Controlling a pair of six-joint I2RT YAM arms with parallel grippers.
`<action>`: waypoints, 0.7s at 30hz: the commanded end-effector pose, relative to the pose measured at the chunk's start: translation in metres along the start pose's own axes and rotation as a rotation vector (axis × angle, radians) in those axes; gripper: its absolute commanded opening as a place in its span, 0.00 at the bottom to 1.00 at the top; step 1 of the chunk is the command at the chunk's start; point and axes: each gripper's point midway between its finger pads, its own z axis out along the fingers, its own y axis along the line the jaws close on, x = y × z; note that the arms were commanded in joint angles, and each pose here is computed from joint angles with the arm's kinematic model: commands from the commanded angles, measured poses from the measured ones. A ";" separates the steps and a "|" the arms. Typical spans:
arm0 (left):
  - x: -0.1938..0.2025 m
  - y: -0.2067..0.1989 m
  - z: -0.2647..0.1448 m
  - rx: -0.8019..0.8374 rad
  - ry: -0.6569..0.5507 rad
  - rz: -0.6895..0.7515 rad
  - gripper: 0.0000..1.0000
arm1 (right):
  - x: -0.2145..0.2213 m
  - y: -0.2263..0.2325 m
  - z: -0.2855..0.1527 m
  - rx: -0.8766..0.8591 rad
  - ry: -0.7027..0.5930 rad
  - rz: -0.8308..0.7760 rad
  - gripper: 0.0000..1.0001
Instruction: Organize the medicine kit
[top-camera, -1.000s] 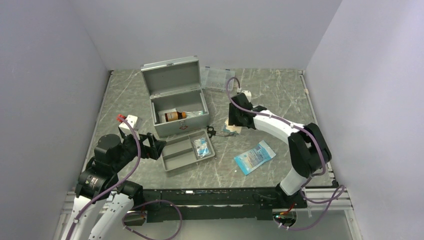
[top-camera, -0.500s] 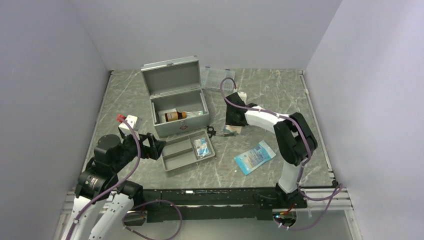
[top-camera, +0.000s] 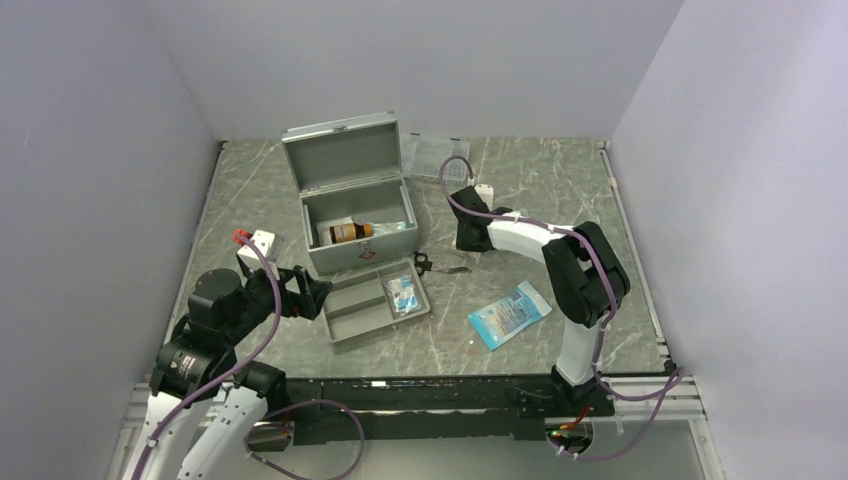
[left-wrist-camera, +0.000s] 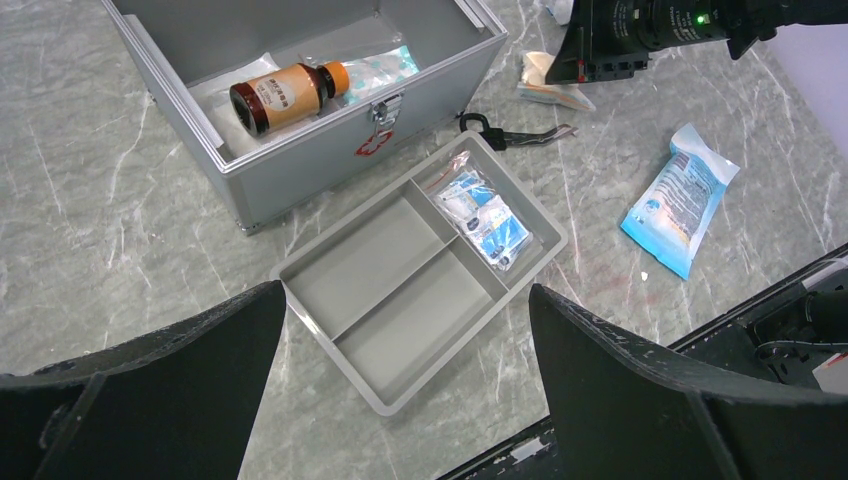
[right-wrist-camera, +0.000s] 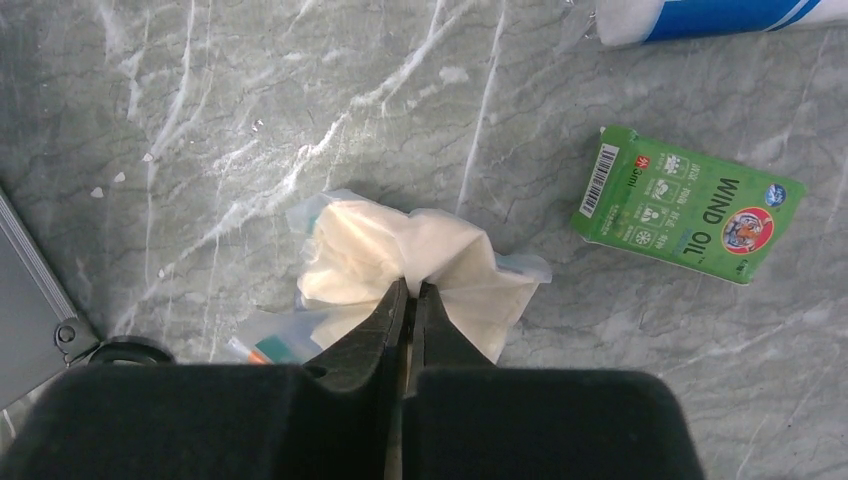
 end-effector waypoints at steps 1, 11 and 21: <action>-0.008 0.001 0.002 -0.004 -0.031 0.000 0.99 | -0.014 -0.005 -0.009 0.017 -0.047 0.004 0.00; -0.008 0.002 0.001 -0.010 -0.035 -0.002 0.99 | -0.071 0.003 -0.074 -0.009 -0.224 -0.029 0.00; -0.008 0.000 0.002 -0.003 -0.028 -0.002 0.99 | -0.113 0.070 -0.157 -0.150 -0.453 -0.191 0.00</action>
